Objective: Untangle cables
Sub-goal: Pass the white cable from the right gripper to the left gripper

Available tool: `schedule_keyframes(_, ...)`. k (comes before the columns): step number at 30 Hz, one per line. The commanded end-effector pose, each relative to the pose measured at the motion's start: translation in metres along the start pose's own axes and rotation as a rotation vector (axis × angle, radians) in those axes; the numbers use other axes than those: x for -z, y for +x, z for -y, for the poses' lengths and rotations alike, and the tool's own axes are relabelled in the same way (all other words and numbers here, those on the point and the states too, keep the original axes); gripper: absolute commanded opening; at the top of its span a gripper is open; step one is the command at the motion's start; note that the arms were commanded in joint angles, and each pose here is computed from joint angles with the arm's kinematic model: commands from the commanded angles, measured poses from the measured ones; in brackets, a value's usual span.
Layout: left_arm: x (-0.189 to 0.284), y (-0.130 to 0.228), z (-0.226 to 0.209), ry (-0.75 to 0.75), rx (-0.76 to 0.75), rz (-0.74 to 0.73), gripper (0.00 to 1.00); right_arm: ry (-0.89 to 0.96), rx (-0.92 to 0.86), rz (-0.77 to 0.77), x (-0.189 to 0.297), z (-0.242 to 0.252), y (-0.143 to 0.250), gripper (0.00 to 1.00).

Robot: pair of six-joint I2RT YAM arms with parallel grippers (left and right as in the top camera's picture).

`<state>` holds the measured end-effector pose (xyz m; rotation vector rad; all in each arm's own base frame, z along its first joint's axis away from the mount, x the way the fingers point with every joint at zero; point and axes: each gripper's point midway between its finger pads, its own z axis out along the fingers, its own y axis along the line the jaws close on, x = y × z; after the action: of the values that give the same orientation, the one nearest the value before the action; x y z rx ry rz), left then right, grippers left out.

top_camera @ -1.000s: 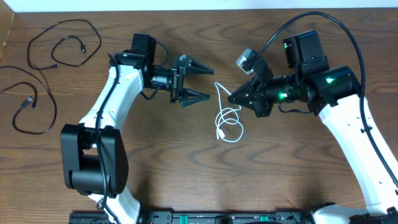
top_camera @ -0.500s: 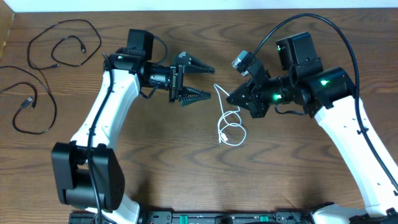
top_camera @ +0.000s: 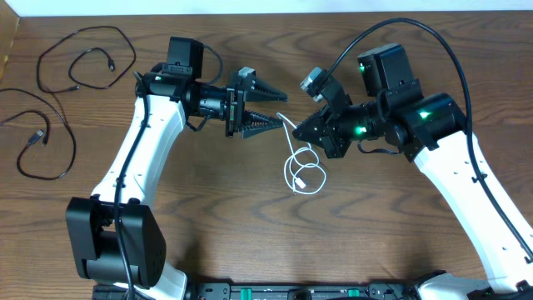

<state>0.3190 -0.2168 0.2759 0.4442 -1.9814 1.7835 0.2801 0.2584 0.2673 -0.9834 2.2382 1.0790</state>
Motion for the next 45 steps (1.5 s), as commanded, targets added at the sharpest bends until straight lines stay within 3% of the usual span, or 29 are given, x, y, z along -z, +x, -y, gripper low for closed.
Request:
schedule_keyframes(1,0.001,0.006,0.006,0.007,-0.017,-0.004,0.49,-0.015,-0.010,0.011,0.002,-0.007,-0.003,0.01)
schedule_keyframes(4,0.001,0.006,0.006,0.007,-0.017,-0.004,0.41,-0.029,-0.016,0.013,0.002,-0.010,-0.003,0.01)
schedule_keyframes(12,0.001,0.006,0.006,0.007,-0.017,-0.004,0.40,-0.037,-0.016,0.014,0.002,-0.011,-0.004,0.01)
schedule_keyframes(23,0.001,0.005,0.007,0.007,-0.029,-0.003,0.09,-0.061,0.003,0.017,-0.001,-0.019,-0.006,0.01)
schedule_keyframes(34,0.001,0.005,0.007,0.007,-0.032,-0.003,0.08,-0.061,0.006,0.021,-0.001,-0.019,-0.007,0.02)
schedule_keyframes(35,0.001,0.004,0.007,0.006,-0.032,0.000,0.08,-0.061,0.006,0.021,-0.001,-0.019,-0.007,0.05)
schedule_keyframes(37,0.002,-0.003,0.003,-0.020,-0.031,0.040,0.08,-0.045,0.005,0.019,-0.001,-0.016,-0.006,0.25)
schedule_keyframes(38,0.005,-0.013,-0.004,-0.057,-0.031,0.101,0.08,0.009,-0.020,0.011,-0.001,-0.007,-0.005,0.58)
schedule_keyframes(40,0.010,-0.028,-0.013,-0.111,-0.031,0.189,0.08,0.109,-0.093,-0.005,0.000,0.010,0.000,0.80)
schedule_keyframes(43,0.019,-0.045,-0.022,-0.168,-0.028,0.287,0.07,0.274,-0.218,-0.031,0.005,0.037,0.011,0.99)
schedule_keyframes(45,0.025,-0.051,-0.025,-0.182,-0.025,0.322,0.08,0.358,-0.284,-0.046,0.011,0.050,0.019,0.99)
